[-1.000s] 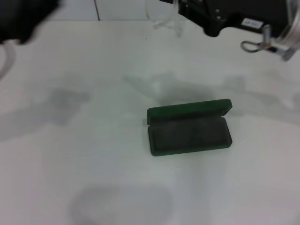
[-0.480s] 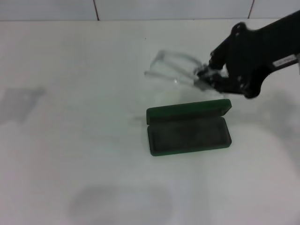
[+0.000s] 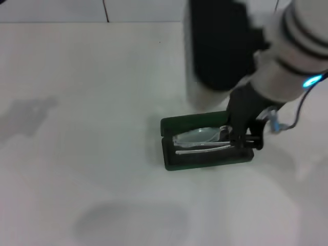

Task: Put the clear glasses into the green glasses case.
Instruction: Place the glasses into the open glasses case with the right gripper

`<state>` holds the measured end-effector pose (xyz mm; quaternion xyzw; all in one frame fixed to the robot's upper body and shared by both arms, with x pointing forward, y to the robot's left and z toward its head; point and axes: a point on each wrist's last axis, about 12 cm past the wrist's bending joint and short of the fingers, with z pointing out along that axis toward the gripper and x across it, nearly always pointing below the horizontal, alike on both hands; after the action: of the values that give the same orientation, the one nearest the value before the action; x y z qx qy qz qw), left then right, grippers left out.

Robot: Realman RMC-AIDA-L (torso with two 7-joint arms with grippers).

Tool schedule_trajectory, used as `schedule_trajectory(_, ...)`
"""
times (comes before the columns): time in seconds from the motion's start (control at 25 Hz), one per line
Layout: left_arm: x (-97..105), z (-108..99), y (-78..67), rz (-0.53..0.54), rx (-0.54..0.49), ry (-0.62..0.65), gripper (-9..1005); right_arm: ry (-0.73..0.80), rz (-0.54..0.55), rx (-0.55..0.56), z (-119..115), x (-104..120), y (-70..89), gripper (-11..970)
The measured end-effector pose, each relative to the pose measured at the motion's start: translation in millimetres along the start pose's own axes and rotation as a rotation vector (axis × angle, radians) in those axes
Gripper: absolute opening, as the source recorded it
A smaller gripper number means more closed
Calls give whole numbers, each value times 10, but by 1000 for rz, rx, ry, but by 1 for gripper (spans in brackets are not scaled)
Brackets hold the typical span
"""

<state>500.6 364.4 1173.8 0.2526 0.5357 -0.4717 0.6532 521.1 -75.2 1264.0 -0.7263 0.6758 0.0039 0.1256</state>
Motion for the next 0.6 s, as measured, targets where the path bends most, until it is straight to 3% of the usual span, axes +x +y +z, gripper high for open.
schedule_trajectory(0.6, 98, 33, -10, 0, 10, -8, 54, 68, -71, 81, 617, -18, 45, 117)
